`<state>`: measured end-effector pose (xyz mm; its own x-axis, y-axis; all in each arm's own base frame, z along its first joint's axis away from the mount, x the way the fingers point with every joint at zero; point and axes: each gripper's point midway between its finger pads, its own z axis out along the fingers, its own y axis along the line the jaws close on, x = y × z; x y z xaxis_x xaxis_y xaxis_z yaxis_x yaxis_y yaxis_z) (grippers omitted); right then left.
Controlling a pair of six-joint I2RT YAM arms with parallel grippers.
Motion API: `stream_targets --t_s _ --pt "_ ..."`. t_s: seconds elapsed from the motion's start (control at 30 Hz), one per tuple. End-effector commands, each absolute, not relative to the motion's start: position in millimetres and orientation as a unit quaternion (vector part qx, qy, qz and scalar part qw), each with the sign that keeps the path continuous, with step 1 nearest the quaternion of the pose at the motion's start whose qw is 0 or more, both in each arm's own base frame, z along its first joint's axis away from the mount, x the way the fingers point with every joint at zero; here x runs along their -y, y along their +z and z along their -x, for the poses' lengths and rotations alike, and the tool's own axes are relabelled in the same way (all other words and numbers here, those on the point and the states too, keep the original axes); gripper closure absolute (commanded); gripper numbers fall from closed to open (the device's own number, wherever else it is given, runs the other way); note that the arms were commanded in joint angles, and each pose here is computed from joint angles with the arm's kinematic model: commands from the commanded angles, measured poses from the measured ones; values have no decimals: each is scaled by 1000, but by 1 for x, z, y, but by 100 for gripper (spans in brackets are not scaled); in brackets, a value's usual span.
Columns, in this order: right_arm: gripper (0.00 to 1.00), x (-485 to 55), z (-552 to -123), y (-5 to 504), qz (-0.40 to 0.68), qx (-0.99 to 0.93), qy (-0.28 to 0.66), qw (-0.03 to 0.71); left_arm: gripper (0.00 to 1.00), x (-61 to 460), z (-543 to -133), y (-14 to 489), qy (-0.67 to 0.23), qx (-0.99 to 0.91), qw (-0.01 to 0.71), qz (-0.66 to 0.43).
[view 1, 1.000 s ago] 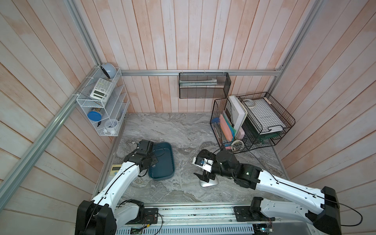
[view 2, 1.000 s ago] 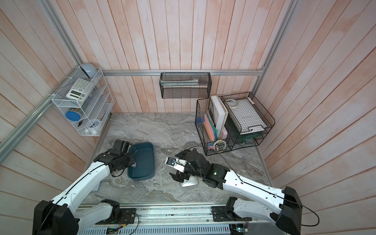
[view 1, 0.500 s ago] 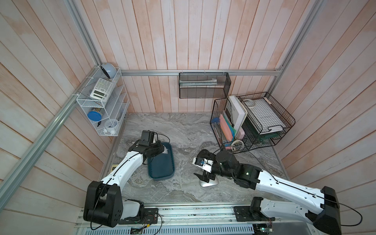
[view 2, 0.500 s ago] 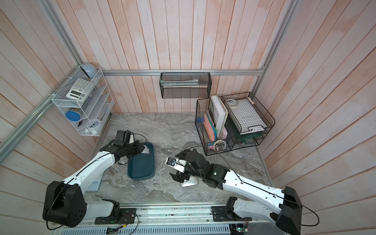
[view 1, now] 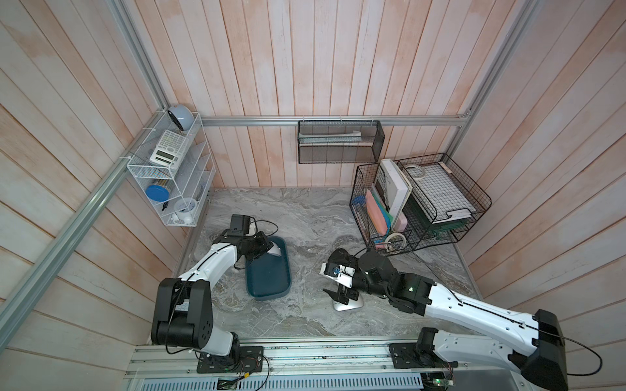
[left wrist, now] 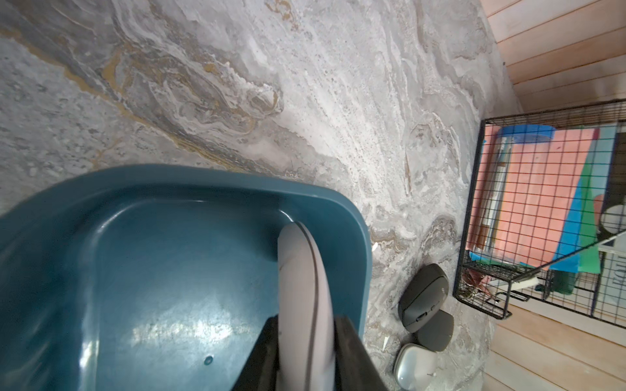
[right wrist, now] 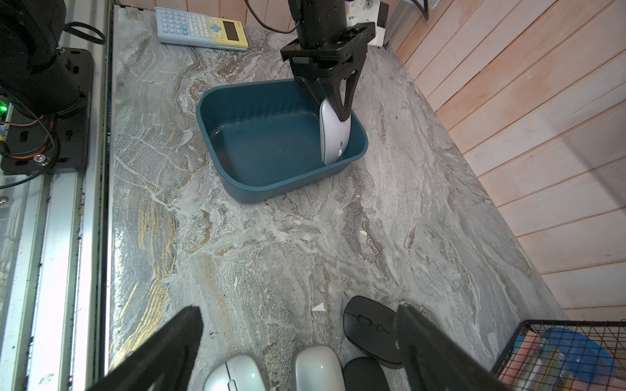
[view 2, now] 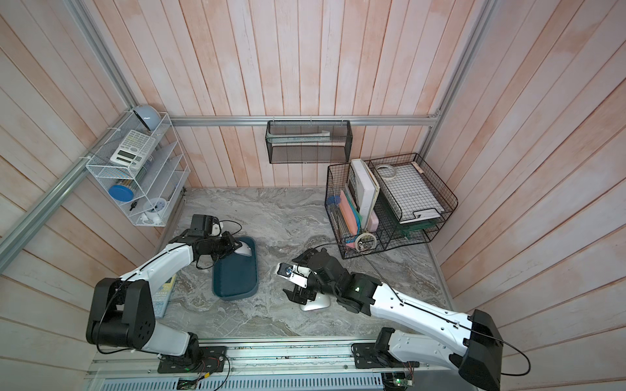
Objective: Put the mouse in the storage box
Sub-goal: Place the mouse in the storage box.
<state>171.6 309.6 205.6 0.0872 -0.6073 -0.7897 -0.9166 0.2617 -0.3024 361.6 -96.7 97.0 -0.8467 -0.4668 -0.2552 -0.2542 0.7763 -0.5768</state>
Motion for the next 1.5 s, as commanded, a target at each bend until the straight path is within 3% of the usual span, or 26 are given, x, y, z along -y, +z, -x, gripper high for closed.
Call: stream_targets --t_s 0.0,0.17,0.53,0.73,1.07,1.27,1.47 --pt "4 -311 -170 202 583 -657 172 447 100 92 -371 104 -266 -923 202 190" --pt "4 -310 -171 201 585 -657 168 446 99 86 -375 101 -258 -924 200 200" --pt "4 -311 -171 202 585 -654 169 448 57 74 -376 97 -225 -932 194 209" --pt "4 -311 -171 202 585 -655 170 447 50 67 -377 94 -204 -935 194 214" --pt "4 -311 -170 201 586 -655 170 445 47 64 -377 96 -195 -936 198 217" --pt "4 -312 -171 201 587 -654 169 446 48 83 -367 110 -237 -927 210 202" --pt "4 -312 -171 201 587 -654 169 446 59 108 -341 102 -228 -939 192 169"
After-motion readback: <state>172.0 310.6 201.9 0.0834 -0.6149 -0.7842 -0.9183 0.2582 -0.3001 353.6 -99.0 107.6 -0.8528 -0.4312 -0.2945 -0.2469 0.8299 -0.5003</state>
